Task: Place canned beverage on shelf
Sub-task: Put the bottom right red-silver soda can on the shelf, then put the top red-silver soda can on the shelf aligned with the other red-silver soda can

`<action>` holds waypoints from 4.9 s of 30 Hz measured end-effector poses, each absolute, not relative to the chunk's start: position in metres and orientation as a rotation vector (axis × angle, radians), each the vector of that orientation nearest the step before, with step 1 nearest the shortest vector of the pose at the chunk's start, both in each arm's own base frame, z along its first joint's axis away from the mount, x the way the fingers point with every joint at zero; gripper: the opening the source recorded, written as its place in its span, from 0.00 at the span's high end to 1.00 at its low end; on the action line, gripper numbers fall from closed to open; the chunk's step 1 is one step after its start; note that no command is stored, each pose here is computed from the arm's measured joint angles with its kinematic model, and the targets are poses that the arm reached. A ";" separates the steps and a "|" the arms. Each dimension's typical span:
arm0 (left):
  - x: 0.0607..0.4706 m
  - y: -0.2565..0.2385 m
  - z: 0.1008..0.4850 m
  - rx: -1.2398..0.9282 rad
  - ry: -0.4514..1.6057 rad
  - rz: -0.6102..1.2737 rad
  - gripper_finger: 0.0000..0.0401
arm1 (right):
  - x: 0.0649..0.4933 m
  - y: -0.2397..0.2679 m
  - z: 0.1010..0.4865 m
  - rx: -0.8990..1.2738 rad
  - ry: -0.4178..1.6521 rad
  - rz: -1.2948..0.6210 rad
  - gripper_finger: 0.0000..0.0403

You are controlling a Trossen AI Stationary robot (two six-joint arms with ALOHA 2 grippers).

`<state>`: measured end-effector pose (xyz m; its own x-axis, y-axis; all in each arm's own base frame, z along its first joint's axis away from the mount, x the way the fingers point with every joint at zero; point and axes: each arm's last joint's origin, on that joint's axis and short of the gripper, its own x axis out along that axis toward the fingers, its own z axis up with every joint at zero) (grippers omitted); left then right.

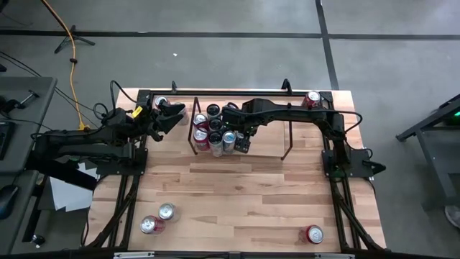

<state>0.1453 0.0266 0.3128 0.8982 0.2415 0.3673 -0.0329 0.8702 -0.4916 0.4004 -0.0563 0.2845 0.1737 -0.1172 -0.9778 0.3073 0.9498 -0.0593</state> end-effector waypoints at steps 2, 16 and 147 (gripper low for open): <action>0.145 0.027 0.313 -0.498 -0.435 0.148 0.35 | 0.400 -0.056 0.285 0.162 1.365 -0.301 0.22; 0.145 0.027 0.313 -0.498 -0.435 0.148 0.35 | 0.400 -0.056 0.284 0.196 1.368 -0.295 0.22; 0.151 0.134 0.316 -0.631 0.865 0.800 0.42 | 0.237 -0.045 0.351 0.442 0.391 -0.410 0.03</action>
